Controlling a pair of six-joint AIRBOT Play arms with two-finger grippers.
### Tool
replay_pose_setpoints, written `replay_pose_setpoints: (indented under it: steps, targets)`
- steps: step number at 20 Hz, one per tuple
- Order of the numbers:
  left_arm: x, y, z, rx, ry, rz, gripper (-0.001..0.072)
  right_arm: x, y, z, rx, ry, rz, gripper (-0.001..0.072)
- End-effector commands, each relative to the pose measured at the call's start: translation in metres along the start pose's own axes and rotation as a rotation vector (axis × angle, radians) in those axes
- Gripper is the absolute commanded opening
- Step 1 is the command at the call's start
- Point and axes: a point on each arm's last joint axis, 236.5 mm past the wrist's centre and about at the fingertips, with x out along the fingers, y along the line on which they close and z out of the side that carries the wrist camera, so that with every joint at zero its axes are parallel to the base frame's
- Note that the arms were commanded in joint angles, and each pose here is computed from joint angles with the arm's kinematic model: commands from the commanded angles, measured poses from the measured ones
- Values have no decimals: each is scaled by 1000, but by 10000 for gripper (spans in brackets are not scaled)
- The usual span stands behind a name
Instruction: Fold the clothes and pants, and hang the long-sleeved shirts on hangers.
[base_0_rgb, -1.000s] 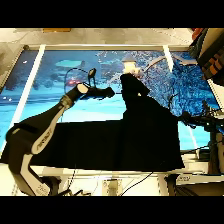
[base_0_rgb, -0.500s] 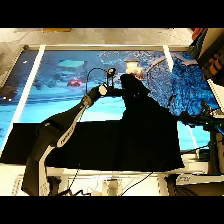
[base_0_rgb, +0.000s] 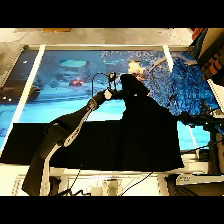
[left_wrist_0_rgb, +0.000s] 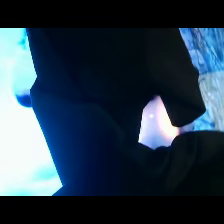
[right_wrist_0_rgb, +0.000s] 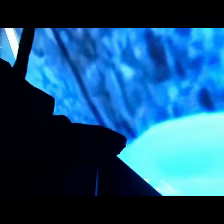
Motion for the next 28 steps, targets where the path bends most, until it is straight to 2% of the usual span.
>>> replay_pose_setpoints:
  steps: [1, 8, 10, 14, 15, 17, 18, 23, 28]
  targets:
    - [-8, -3, 31, -11, -102, -4, 8, 0, -2, 0, -2, -1, -6, 15]
    - [-114, -13, 162, -20, -335, -31, 9, 0, -5, 4, 23, -17, -19, 14]
    - [-133, -15, 167, -17, -298, -38, 9, 0, 1, 2, 33, -9, 6, 14]
    - [-138, 3, 133, 5, -108, -7, 15, 0, 11, -8, 34, 36, 45, 14]
    - [-137, 11, 123, 15, -61, 10, 89, -1, 13, -11, 34, 50, 56, 14]
    - [-138, 31, 107, 67, 15, 72, 634, -1, 15, -17, 26, 72, 62, 14]
    - [-139, 37, 103, 87, 37, 94, 706, -2, 12, -19, 15, 82, 51, 14]
    - [-132, 50, 94, 86, 63, 116, 701, -16, -12, -42, 2, 196, -26, 13]
    - [-83, 50, 58, 94, 88, 109, 701, -82, -50, -59, 33, 200, -121, 13]
